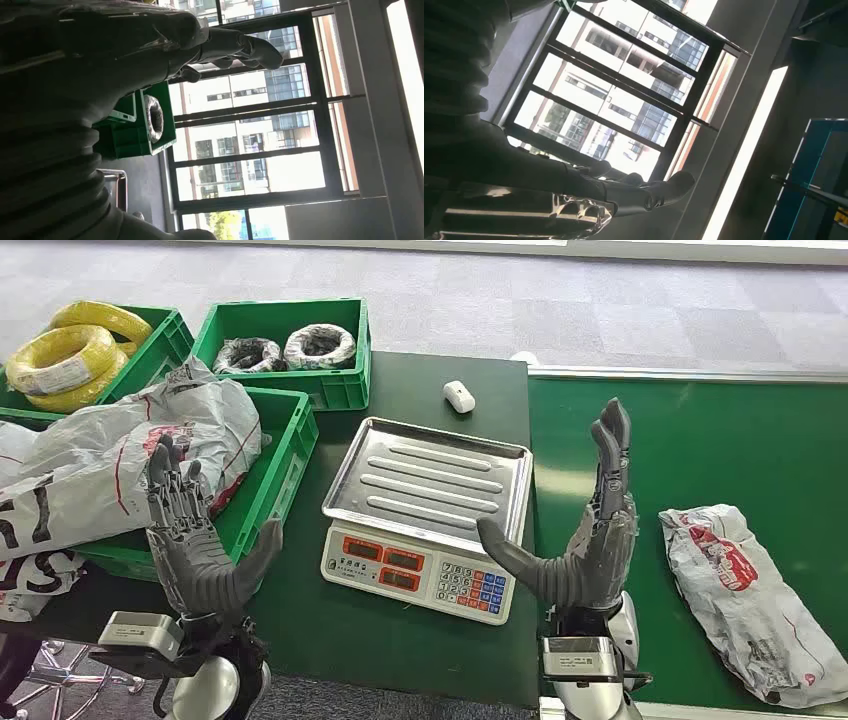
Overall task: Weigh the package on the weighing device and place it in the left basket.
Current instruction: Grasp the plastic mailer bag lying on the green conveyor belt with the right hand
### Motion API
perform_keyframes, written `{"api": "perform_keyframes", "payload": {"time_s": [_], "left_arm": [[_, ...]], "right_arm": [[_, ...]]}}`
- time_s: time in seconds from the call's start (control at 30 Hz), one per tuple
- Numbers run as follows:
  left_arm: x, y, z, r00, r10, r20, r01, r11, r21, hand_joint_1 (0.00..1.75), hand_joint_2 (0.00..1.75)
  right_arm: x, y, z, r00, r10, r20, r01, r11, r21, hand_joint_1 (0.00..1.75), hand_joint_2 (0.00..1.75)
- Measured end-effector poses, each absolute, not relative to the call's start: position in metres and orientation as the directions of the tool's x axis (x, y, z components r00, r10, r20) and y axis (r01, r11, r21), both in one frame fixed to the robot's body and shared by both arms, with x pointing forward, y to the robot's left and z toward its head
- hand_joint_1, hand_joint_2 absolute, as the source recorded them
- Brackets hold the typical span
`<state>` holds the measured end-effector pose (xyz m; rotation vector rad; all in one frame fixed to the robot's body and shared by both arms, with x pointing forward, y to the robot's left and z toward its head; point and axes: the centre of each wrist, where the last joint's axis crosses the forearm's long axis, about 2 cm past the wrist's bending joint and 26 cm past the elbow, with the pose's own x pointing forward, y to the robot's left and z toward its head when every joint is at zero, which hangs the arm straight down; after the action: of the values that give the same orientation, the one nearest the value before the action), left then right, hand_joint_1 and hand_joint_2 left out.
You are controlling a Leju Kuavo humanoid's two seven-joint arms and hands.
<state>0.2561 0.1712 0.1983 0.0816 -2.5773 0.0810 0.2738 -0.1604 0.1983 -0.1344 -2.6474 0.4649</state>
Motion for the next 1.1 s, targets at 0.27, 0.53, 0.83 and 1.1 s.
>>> {"api": "perform_keyframes", "payload": {"time_s": [0.27, 0.53, 0.83, 1.1], "left_arm": [[0.256, 0.171, 0.198, -0.845, -0.043, 0.534, -0.077, 0.996, -0.041, 0.00, 1.75], [0.256, 0.171, 0.198, -0.845, -0.044, 0.533, -0.075, 0.996, -0.038, 0.00, 1.75], [0.253, 0.172, 0.195, -0.840, -0.045, 0.540, -0.076, 0.997, -0.034, 0.00, 1.75], [0.244, 0.173, 0.189, -0.830, -0.054, 0.555, -0.083, 0.996, -0.028, 0.00, 1.75]], "right_arm": [[0.277, -0.160, 0.202, -0.900, 0.169, 0.402, 0.021, 0.938, -0.346, 0.00, 1.75], [0.293, -0.175, 0.207, -0.746, 0.594, 0.301, 0.402, 0.762, -0.508, 0.00, 1.75], [0.333, -0.237, 0.196, -0.344, 0.915, 0.211, 0.643, 0.393, -0.658, 0.00, 1.75], [0.355, -0.310, 0.175, -0.113, 0.980, 0.167, 0.636, 0.200, -0.745, 0.00, 1.75]]}}
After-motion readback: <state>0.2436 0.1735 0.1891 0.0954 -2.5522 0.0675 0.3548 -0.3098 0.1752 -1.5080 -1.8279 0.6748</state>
